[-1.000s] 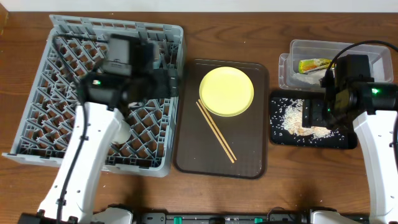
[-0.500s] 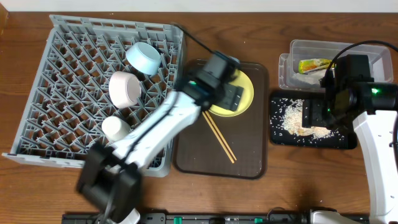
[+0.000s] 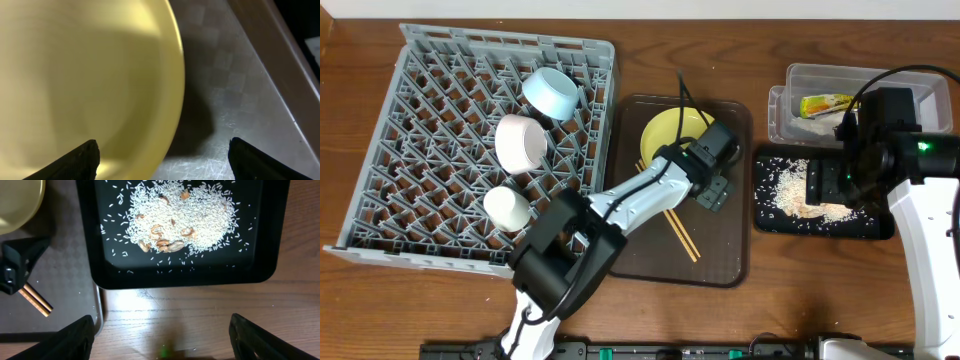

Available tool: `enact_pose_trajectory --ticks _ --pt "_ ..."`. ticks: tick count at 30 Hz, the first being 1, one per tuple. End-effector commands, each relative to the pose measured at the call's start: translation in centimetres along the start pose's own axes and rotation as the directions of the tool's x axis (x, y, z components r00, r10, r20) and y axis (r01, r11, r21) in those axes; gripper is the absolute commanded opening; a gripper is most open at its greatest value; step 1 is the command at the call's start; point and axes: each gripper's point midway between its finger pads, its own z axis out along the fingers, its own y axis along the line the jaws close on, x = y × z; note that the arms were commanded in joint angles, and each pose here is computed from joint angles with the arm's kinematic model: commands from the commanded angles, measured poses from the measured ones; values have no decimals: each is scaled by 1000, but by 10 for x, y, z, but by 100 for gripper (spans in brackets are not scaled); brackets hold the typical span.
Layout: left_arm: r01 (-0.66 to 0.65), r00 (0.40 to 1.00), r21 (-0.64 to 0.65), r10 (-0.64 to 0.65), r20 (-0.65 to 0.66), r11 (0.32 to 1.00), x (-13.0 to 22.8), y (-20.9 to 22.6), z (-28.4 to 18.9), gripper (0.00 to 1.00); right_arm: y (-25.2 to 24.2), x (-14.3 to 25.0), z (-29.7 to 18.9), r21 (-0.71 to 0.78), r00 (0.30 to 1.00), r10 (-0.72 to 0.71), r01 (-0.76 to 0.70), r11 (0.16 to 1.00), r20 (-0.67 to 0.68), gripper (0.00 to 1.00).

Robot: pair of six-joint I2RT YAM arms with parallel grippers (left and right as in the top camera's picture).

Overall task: Sort waste into correct bins and load items into the dishwasher
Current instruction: 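Move the left gripper to the yellow plate edge and grasp it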

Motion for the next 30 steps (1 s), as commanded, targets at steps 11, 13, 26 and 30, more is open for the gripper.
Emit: enact_pose_trajectory --ticks 11,13,26,30 --pt "-76 997 -191 70 -35 979 11 12 15 39 -6 -4 -8 10 999 34 -34 999 30 84" --pt "-86 996 -211 80 -35 974 11 12 16 39 -6 -4 -8 10 999 34 -34 999 29 84" --pt "-136 989 -317 111 -96 939 29 21 36 22 -7 -2 -8 10 999 34 -34 999 22 84" --pt "-152 987 -331 125 -99 931 28 24 35 13 -7 -1 -8 11 999 33 -34 999 18 83"
